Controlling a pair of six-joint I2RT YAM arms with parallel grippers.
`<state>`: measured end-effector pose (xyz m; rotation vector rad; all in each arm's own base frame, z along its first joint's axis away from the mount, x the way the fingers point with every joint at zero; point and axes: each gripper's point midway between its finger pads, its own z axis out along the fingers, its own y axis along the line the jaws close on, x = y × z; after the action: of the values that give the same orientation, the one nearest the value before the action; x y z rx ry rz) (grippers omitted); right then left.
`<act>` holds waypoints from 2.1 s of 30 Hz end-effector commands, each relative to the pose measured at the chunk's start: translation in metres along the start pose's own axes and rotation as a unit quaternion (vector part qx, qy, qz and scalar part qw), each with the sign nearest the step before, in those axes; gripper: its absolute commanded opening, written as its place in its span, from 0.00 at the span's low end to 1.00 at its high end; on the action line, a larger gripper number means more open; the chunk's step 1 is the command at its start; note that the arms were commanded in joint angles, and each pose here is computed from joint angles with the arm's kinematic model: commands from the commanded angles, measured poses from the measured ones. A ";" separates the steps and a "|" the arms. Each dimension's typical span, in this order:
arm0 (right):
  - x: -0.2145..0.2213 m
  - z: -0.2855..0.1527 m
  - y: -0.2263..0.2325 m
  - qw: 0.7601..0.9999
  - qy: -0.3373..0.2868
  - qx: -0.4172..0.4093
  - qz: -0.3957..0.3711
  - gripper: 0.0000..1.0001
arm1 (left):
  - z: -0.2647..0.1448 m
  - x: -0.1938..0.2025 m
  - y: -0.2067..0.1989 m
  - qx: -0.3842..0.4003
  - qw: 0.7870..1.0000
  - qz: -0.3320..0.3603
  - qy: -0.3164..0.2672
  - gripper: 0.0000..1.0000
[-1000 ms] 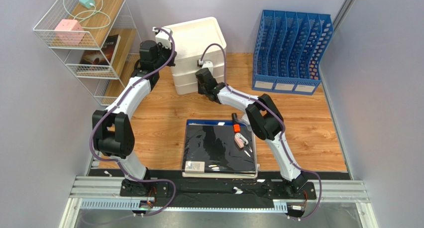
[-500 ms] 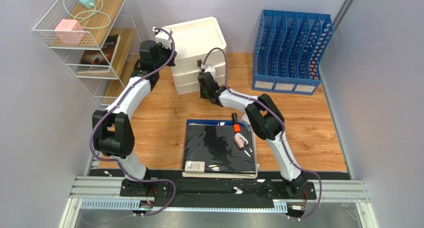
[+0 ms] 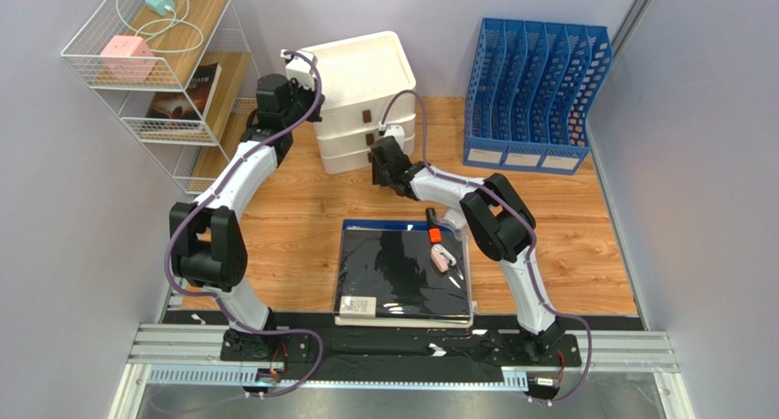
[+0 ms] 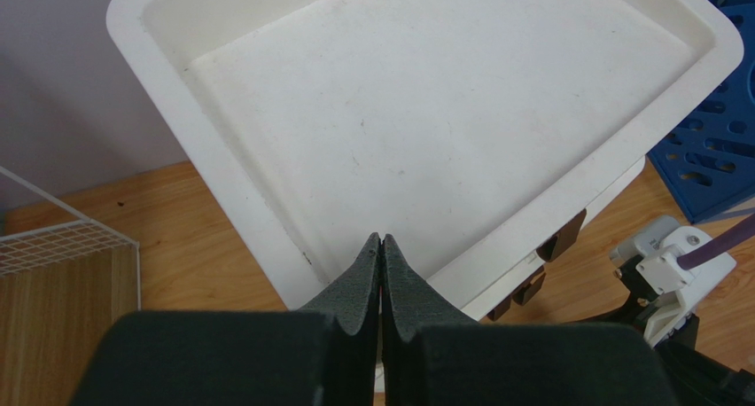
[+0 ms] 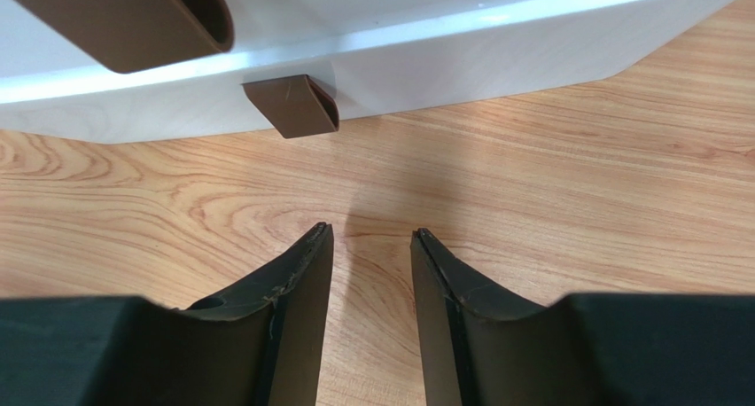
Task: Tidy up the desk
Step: Open the drawer in the storage box.
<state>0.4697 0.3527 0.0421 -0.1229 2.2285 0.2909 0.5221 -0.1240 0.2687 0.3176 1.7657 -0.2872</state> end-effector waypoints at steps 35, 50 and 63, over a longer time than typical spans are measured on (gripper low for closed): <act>-0.018 -0.057 0.023 0.996 -0.064 -0.050 0.026 0.48 | -0.035 -0.061 0.044 -0.158 0.986 -0.054 0.003 0.68; -0.016 -0.092 0.057 0.992 -0.090 -0.087 0.018 0.48 | 0.028 -0.030 0.065 -0.162 0.981 -0.081 0.065 0.66; -0.007 -0.094 0.035 0.994 -0.097 -0.041 0.002 0.47 | 0.038 -0.003 0.059 -0.141 0.981 -0.081 0.106 0.04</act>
<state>0.3818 0.3679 0.0887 -0.1810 2.0996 0.4339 0.5915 -0.0734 0.2717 -0.0831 1.9526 -0.0674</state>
